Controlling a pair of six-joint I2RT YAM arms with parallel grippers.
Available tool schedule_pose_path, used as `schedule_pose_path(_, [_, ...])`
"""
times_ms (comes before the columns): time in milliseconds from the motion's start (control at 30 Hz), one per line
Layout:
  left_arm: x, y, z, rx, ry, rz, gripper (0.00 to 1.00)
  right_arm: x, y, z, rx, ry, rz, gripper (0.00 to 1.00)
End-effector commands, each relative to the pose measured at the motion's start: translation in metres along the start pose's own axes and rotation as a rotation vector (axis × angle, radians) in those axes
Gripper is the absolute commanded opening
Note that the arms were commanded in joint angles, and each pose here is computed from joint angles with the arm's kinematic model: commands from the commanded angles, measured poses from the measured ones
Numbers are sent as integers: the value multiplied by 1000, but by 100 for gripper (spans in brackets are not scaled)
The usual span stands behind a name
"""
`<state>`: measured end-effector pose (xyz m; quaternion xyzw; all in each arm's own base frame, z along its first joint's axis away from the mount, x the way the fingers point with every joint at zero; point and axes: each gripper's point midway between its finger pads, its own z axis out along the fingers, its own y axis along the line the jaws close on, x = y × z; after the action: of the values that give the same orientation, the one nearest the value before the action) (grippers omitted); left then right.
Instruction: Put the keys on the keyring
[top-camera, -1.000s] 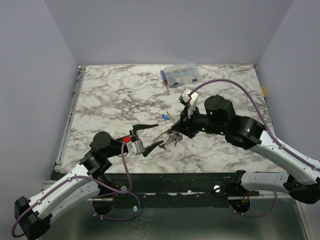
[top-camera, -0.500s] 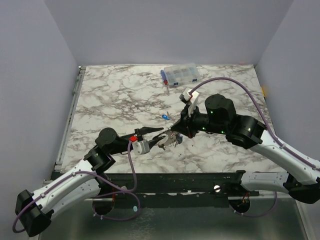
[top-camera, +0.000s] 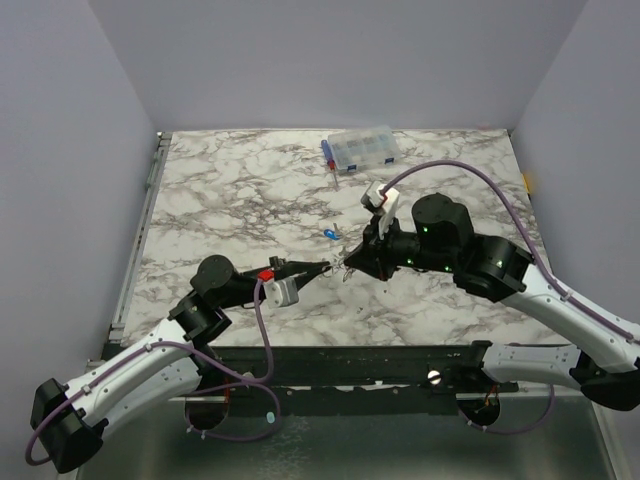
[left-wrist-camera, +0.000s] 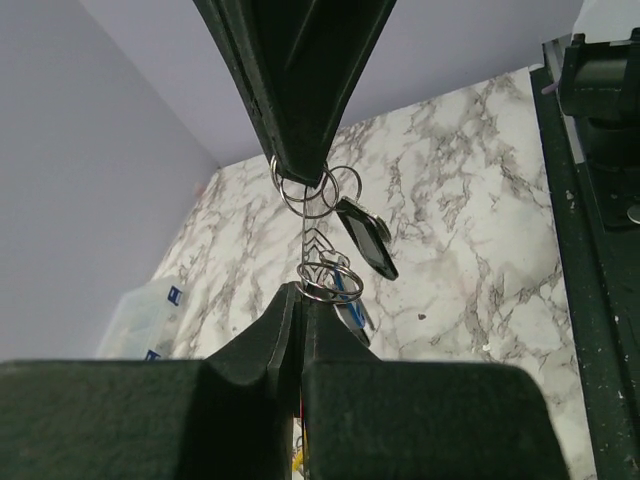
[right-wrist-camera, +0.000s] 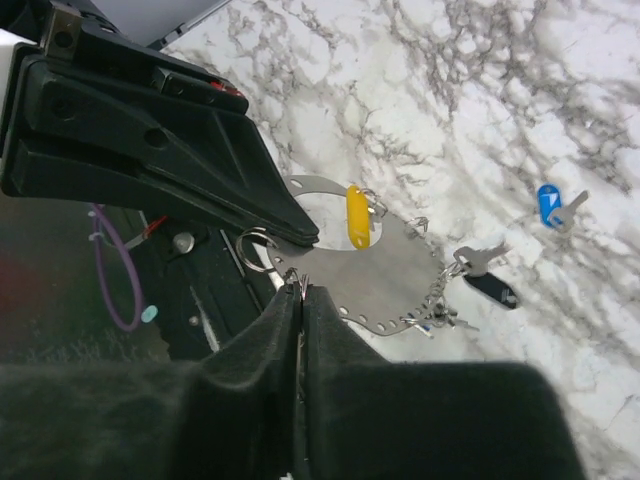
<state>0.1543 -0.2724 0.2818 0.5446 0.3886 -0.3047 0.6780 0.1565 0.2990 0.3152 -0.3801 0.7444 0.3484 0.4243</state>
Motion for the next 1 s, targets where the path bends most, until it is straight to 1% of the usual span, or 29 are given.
schedule_pose_path(0, [-21,-2,3,25,-75,-18,0,-1,2,-3,-17,-28,-41,22])
schedule_pose_path(67, [-19,-3,4,28,-69,-39,0,-1,-2,-5,0,-26,-73,44])
schedule_pose_path(100, [-17,-4,4,28,-66,-49,0,-2,-4,-7,10,-31,-93,50])
schedule_pose_path(167, [-15,-4,5,25,-62,-76,0,-4,-7,-11,20,-45,-139,55])
schedule_pose_path(300, [-11,0,7,-6,-49,-140,0,-8,-6,-21,2,-104,-254,60])
schedule_pose_path(400, [-7,7,9,-53,-35,-215,0,-8,-9,-22,3,-161,-332,62])
schedule_pose_path(567, [4,34,12,-201,-5,-372,0,2,-16,-10,13,-225,-481,63])
schedule_pose_path(700, [8,53,10,-275,-21,-478,0,0,-15,-4,14,-339,-637,65])
schedule_pose_path(833, [9,64,6,-298,-48,-542,0,-1,-15,5,24,-392,-768,67])
schedule_pose_path(967, [10,68,5,-305,-55,-575,0,-4,-15,18,33,-399,-862,70])
